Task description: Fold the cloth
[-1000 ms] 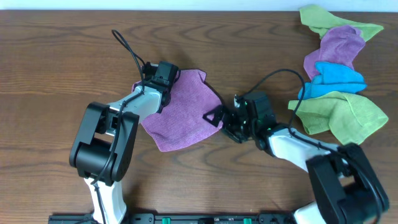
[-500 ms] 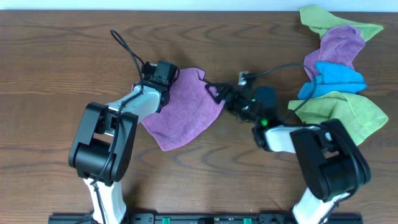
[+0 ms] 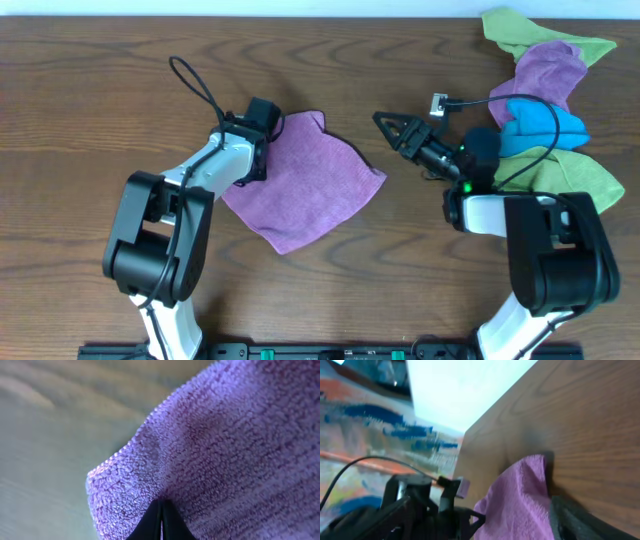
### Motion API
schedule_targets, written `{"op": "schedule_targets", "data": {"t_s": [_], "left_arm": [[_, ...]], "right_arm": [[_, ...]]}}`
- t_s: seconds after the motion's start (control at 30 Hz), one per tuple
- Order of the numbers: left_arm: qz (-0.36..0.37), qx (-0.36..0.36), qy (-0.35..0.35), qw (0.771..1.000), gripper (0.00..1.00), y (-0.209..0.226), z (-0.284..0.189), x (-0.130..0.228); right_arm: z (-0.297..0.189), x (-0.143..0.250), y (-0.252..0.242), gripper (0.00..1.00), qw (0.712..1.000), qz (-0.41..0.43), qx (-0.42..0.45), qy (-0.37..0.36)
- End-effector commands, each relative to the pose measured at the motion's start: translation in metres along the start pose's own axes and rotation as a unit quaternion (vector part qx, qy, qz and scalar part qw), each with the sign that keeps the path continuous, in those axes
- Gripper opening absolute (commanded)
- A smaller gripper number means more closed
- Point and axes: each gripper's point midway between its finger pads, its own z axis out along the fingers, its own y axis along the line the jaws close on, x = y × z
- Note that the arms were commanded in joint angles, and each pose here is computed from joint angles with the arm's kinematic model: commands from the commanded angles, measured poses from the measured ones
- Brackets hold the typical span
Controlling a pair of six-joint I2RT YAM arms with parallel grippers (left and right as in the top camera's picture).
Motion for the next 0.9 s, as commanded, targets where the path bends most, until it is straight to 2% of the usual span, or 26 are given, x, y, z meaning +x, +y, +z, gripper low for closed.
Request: {"op": "schedule_targets", "data": {"t_s": [0.0,0.13,0.33,0.43,0.57,0.73,0.8,0.83,0.87], "left_arm": [[0.000,0.090,0.176,0.980,0.06,-0.034,0.027,0.089],[-0.001,0.117,0.224,0.968,0.06,-0.041,0.018,0.108],[0.007,0.116,0.277,0.954,0.06,-0.039,0.005,0.133],[0.013,0.111,0.284,0.952,0.06,-0.039,0.002,0.138],[0.021,0.110,0.284,0.952,0.05,-0.042,0.000,0.140],[0.037,0.109,0.271,0.956,0.06,-0.050,0.000,0.140],[0.038,0.109,0.269,0.956,0.06,-0.052,0.000,0.141],[0.041,0.109,0.267,0.957,0.05,-0.054,-0.001,0.141],[0.042,0.110,0.266,0.957,0.06,-0.055,-0.001,0.141]], "right_arm": [[-0.002,0.010,0.023,0.81,0.997,-0.024,-0.044,0.051],[-0.002,0.013,0.031,0.77,0.995,-0.031,-0.060,0.073],[0.005,-0.004,0.029,0.79,0.995,-0.053,-0.046,0.073],[0.010,-0.004,0.006,0.82,0.995,-0.060,0.004,0.082],[0.007,-0.003,-0.040,0.82,0.988,-0.058,0.116,0.088],[0.003,-0.016,-0.060,0.76,0.973,-0.085,0.195,0.089],[0.005,-0.028,-0.056,0.66,0.967,-0.107,0.211,0.090],[0.007,-0.037,-0.052,0.47,0.964,-0.119,0.221,0.091],[0.009,-0.045,-0.046,0.21,0.961,-0.131,0.227,0.094]]}}
